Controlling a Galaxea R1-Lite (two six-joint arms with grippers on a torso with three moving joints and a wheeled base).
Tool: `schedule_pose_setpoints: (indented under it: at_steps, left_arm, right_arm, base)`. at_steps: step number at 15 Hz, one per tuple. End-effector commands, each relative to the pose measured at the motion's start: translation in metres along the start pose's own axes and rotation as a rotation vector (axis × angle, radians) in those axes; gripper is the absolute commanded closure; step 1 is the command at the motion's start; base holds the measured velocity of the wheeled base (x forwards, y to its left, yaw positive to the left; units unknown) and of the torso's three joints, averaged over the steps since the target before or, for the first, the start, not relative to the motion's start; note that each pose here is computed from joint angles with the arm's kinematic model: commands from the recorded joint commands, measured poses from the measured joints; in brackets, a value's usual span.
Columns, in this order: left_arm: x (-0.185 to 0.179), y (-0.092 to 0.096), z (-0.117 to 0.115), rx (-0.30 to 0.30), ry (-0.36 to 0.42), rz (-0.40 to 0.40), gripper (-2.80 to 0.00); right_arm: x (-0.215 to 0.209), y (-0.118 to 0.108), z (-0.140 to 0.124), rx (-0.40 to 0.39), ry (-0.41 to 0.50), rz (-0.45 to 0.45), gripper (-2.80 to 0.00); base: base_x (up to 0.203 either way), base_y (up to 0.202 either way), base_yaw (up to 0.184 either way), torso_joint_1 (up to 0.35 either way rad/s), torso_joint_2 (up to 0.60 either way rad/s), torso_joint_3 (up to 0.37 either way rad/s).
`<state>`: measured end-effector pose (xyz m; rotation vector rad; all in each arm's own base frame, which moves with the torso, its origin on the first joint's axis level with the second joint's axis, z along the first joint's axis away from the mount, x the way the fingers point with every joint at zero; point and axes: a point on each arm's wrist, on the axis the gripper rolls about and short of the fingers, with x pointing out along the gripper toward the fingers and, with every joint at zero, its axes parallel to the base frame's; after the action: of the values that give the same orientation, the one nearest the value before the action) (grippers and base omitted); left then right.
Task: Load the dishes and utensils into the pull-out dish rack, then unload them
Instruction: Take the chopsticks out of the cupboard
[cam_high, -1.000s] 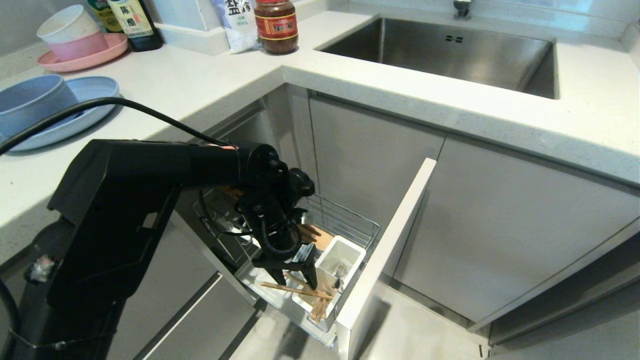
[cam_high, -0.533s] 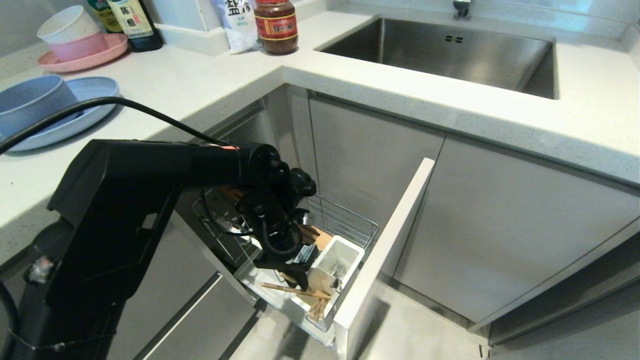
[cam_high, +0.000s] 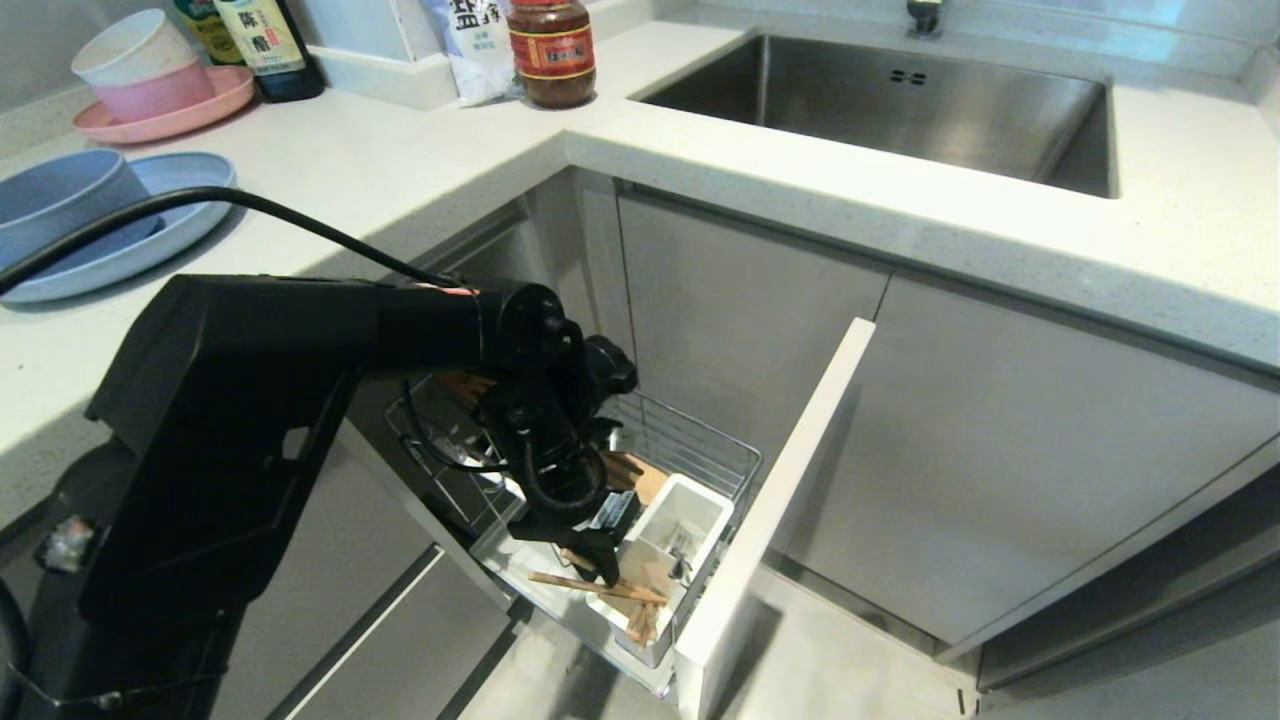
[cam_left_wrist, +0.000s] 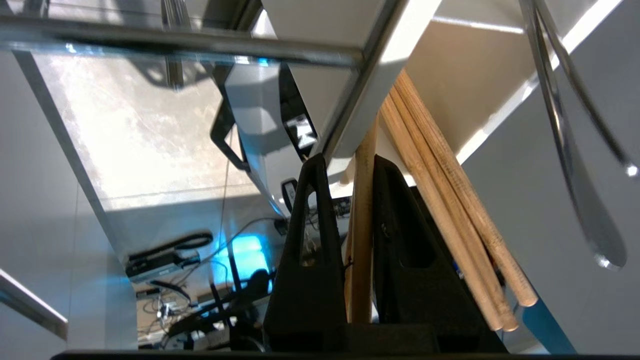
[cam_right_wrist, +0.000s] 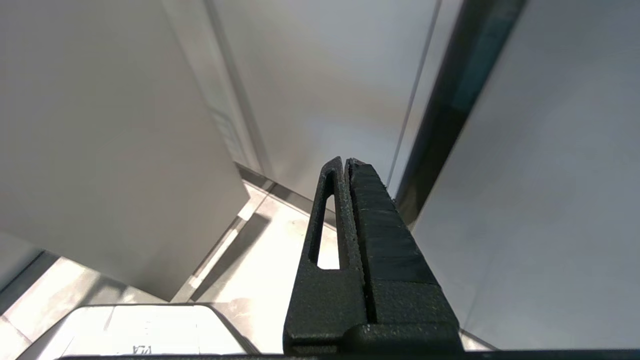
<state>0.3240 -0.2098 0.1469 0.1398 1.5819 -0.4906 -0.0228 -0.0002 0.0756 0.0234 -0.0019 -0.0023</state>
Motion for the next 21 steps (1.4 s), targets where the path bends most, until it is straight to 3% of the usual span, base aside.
schedule_pose_setpoints:
  at_steps: [1,12,21]
  left_arm:
    - [-0.013,-0.006,-0.01,0.011,0.001,-0.007,0.0]
    - [-0.029,-0.011,-0.022,0.022,-0.002,-0.01,0.0]
    - [-0.086,-0.022,-0.07,0.057,-0.058,-0.007,0.0]
  right_arm:
    - [0.0,0.0,0.0,0.0,-0.003,0.001,0.0]
    - [0.0,0.0,0.0,0.001,-0.003,0.001,0.0]
    - [0.0,0.0,0.0,0.0,-0.003,0.001,0.0]
  base:
    - [0.0,0.0,0.0,0.0,0.0,0.0]
    - [0.0,0.0,0.0,0.0,0.0,0.0]
    - [0.0,0.0,0.0,0.0,0.0,0.0]
